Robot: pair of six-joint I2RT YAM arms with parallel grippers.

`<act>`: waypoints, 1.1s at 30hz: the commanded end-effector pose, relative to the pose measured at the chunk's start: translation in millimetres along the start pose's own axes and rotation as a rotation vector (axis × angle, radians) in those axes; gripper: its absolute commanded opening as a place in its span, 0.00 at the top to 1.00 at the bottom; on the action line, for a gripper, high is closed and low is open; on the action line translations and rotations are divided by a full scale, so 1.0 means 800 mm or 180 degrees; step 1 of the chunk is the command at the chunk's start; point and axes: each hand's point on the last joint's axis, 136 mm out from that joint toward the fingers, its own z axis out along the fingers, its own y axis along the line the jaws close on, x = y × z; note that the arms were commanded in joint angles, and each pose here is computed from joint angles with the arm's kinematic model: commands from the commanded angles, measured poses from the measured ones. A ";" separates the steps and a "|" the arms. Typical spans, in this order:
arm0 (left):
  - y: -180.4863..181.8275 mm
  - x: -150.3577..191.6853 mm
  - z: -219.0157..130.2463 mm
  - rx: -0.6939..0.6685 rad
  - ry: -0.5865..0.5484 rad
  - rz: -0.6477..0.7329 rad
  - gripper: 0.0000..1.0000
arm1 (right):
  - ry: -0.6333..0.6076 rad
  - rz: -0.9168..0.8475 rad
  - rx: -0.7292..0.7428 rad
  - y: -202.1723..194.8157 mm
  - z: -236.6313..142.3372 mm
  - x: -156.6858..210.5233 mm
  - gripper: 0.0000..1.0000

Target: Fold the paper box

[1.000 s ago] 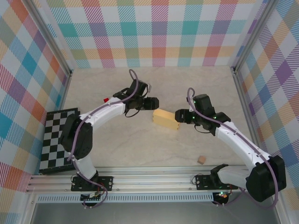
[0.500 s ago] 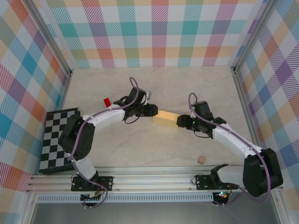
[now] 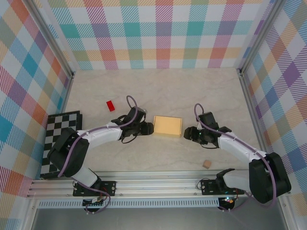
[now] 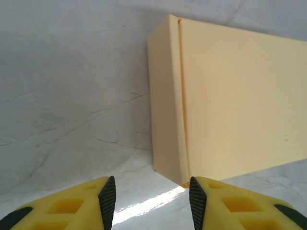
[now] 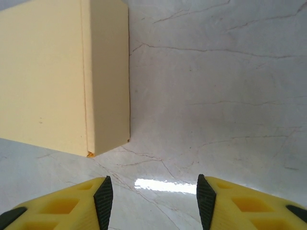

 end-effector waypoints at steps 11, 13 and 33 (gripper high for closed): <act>0.196 -0.128 -0.141 -0.1792 -0.1986 0.0643 0.14 | -0.2185 -0.1605 0.1004 -0.052 -0.085 -0.162 0.27; 0.228 -0.120 -0.123 -0.1990 -0.1811 0.0600 0.14 | -0.2255 -0.1471 0.1092 -0.078 -0.072 -0.167 0.19; 0.281 -0.125 -0.085 -0.1384 -0.2156 0.0385 0.00 | -0.2353 -0.1245 0.0368 -0.101 -0.013 -0.212 0.00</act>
